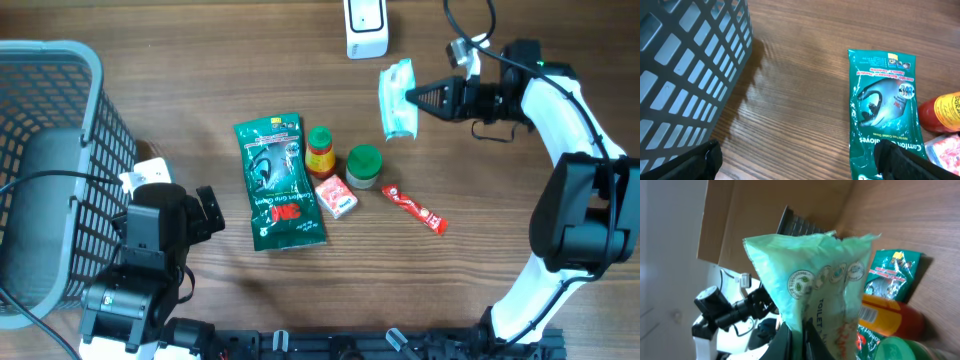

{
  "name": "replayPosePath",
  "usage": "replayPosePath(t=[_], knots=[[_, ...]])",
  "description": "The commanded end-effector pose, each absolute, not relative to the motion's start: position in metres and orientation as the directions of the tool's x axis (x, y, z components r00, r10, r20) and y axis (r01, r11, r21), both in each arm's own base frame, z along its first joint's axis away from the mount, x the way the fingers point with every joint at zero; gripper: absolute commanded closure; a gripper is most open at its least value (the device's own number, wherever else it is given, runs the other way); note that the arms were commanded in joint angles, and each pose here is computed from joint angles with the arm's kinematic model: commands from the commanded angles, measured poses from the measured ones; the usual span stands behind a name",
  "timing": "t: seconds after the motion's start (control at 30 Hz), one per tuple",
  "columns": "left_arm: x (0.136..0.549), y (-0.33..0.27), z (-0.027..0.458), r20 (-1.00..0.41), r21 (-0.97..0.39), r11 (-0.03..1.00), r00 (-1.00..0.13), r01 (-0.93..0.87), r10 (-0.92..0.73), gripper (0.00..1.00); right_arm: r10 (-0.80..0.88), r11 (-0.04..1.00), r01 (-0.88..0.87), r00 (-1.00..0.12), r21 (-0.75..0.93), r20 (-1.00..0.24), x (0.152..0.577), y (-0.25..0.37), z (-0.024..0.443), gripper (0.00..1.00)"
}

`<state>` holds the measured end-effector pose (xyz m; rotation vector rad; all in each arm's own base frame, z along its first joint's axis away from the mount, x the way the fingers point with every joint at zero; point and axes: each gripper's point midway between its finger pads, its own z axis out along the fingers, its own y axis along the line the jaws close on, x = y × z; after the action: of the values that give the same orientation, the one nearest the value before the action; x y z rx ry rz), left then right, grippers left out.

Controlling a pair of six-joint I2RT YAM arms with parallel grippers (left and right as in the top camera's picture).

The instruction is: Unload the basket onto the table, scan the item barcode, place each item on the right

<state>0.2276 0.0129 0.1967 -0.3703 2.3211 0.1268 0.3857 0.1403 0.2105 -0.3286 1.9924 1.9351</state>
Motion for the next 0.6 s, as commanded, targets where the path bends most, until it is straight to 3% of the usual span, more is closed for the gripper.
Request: replayPosePath(t=[0.0, 0.2, 0.4, 0.57], knots=[[0.227, 0.013, 0.198, -0.714, -0.038, 0.950, -0.656, -0.310, -0.243, 0.00, 0.025, 0.069, -0.665, -0.744, 0.744, -0.668, 0.363, 0.146, 0.223, 0.96], [0.227, 0.013, 0.198, -0.714, -0.038, 0.950, -0.656, -0.310, -0.243, 0.00, -0.165, 0.081, -0.772, -0.635, 0.631, -0.755, 0.308, 0.159, 0.239, 0.96], [0.227, 0.013, 0.198, -0.714, -0.038, 0.950, -0.656, -0.310, -0.243, 0.00, -0.305, -0.017, -0.840, -0.513, 0.543, -0.803, 0.264, 0.197, 0.260, 0.96], [0.227, 0.013, 0.198, -0.714, -0.038, 0.950, -0.656, -0.310, -0.243, 0.00, -0.305, -0.025, -0.834, -0.519, 0.551, -0.798, 0.246, 0.204, 0.281, 0.96]])
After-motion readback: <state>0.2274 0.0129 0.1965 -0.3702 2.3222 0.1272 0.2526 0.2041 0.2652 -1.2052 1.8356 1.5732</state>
